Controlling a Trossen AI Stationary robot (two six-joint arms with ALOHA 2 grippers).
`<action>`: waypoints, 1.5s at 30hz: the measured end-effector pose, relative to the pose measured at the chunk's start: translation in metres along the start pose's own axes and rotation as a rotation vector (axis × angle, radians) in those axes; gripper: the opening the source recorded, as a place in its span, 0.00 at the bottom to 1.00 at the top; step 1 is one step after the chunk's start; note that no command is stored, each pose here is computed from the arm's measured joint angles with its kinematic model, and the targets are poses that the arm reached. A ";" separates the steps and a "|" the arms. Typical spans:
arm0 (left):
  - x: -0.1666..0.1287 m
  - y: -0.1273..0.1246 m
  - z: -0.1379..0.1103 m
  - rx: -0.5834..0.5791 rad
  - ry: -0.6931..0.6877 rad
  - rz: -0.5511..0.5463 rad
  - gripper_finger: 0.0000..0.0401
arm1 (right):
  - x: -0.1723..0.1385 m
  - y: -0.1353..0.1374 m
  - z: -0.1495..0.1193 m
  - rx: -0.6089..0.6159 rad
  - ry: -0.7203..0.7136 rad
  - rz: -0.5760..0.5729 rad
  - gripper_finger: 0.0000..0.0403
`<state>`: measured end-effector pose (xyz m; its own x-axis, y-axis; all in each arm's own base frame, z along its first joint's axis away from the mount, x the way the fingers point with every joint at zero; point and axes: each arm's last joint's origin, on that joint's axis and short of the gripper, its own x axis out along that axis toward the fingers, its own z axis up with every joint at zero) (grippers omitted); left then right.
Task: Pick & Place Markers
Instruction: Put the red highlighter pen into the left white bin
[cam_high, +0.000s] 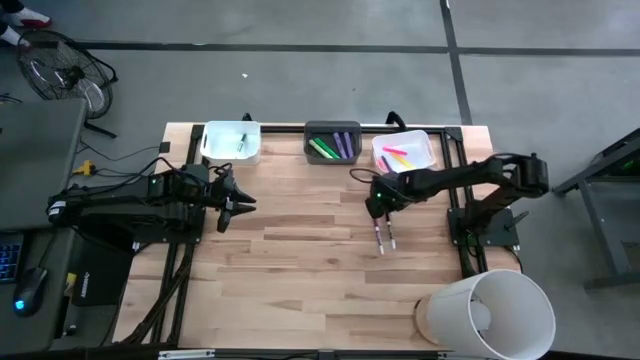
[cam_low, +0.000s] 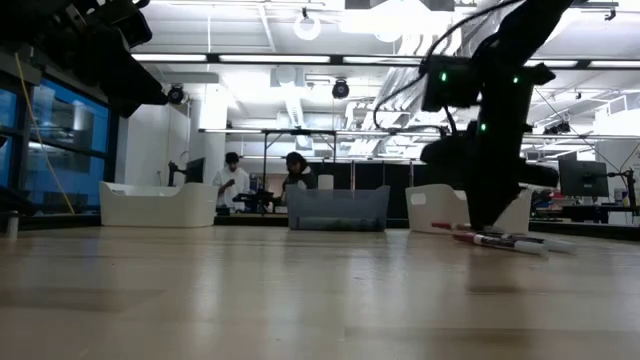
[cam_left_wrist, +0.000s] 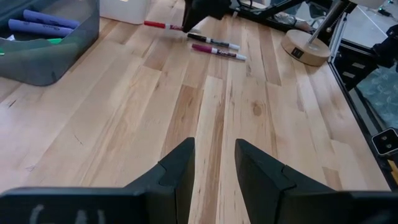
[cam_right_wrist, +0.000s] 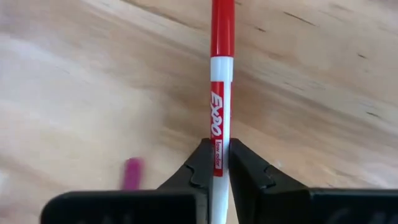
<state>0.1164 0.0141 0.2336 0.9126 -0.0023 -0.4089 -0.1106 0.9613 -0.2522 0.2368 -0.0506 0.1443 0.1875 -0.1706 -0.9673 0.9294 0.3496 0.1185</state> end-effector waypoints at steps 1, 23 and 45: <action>0.000 0.000 0.000 0.000 0.000 0.000 0.28 | -0.003 0.000 0.000 -0.003 -0.008 0.012 0.06; 0.000 0.000 0.001 -0.042 -0.015 -0.004 0.28 | -0.075 0.011 0.001 -0.116 -0.382 0.321 0.06; 0.040 0.004 0.026 0.015 -0.171 0.095 0.28 | -0.113 0.045 -0.013 -0.493 -0.822 0.472 0.08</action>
<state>0.1630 0.0253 0.2388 0.9520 0.1346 -0.2750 -0.1950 0.9589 -0.2059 0.2535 -0.0033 0.2562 0.8226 -0.4253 -0.3774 0.5101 0.8452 0.1594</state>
